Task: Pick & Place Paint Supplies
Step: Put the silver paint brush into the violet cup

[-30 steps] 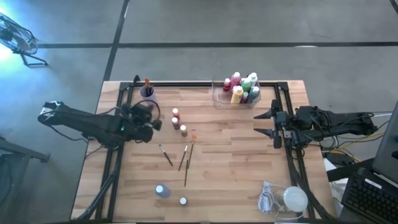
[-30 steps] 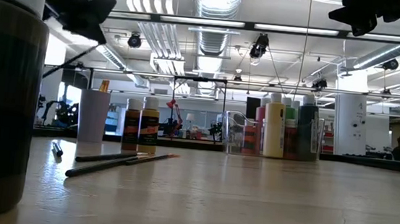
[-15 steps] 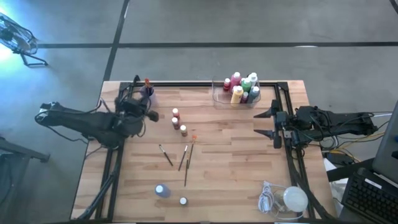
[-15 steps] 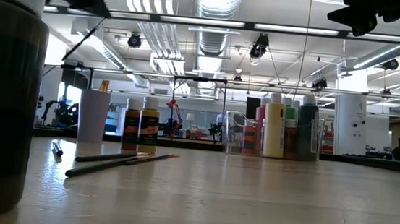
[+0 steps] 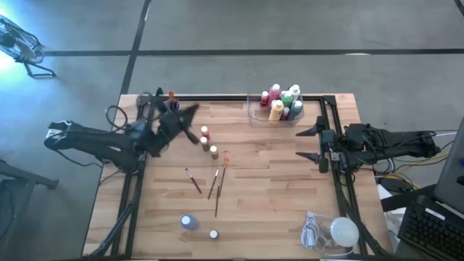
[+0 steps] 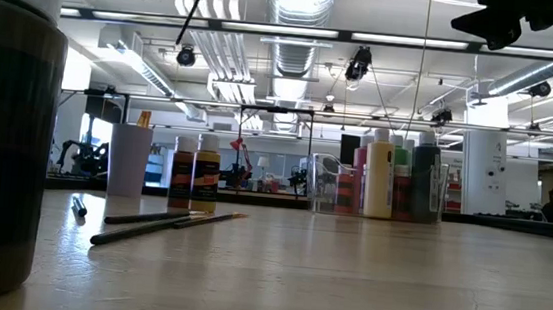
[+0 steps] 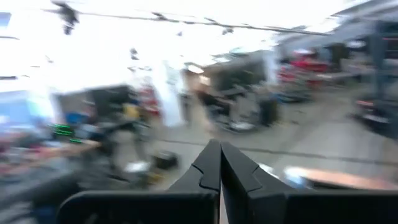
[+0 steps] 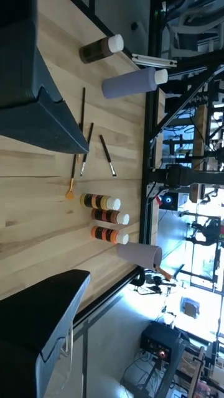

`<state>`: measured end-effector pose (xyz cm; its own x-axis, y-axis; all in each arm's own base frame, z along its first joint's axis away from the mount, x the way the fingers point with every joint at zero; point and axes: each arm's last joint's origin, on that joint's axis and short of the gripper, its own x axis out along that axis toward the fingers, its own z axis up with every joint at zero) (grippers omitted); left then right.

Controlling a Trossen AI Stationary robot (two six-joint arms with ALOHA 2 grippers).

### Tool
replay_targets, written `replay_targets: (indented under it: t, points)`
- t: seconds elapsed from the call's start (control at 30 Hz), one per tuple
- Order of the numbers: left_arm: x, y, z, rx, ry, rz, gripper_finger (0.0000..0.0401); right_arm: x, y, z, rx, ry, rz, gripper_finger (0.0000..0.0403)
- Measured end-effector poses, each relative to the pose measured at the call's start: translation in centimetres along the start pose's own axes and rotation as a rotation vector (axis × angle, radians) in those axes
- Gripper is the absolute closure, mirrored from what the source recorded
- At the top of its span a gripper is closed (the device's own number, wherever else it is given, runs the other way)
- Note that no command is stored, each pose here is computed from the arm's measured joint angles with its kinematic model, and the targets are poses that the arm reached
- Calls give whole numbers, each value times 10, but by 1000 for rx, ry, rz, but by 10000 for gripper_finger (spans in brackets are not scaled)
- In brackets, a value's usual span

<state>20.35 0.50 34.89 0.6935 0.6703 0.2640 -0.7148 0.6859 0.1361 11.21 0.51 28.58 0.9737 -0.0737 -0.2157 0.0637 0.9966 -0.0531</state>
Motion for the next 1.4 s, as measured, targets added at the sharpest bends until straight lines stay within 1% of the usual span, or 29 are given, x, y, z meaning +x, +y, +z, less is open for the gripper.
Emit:
replay_targets:
  t: [0.07, 0.13, 0.23, 0.33, 0.47, 0.57, 0.83, 1.07, 1.2, 1.33, 1.4]
  points:
    - [3, 12, 3, 37, -17, 96, 400, 0, 0, 0, 0, -1, 0, 77]
    - [5, 25, 5, 61, -21, 169, 401, 0, 0, 0, 0, 0, 0, 71]
    - [7, 42, 3, 71, -24, 247, 401, 0, 0, 0, 0, 0, 0, 61]
    - [7, 56, -6, 74, -28, 291, 401, 0, 0, 0, 0, 0, 1, 51]
    - [5, 68, -27, 76, -44, 282, 401, 0, 0, 0, 0, 0, 0, 42]
    - [3, 76, -45, 61, -59, 304, 401, 0, 0, 0, 0, 0, 0, 42]
    - [-13, 87, -87, 52, -89, 354, 401, 0, 0, 0, 0, 1, 0, 63]
    - [-22, 90, -109, 65, -60, 365, 401, 0, 0, 0, 0, 1, 0, 84]
    - [-25, 94, -118, 41, -66, 389, 401, 0, 0, 0, 0, 0, 0, 96]
    - [-24, 99, -126, 17, -65, 375, 401, 0, 0, 0, 0, 0, 0, 108]
    - [-22, 101, -129, 23, -54, 376, 401, 0, 0, 0, 0, 0, 0, 113]
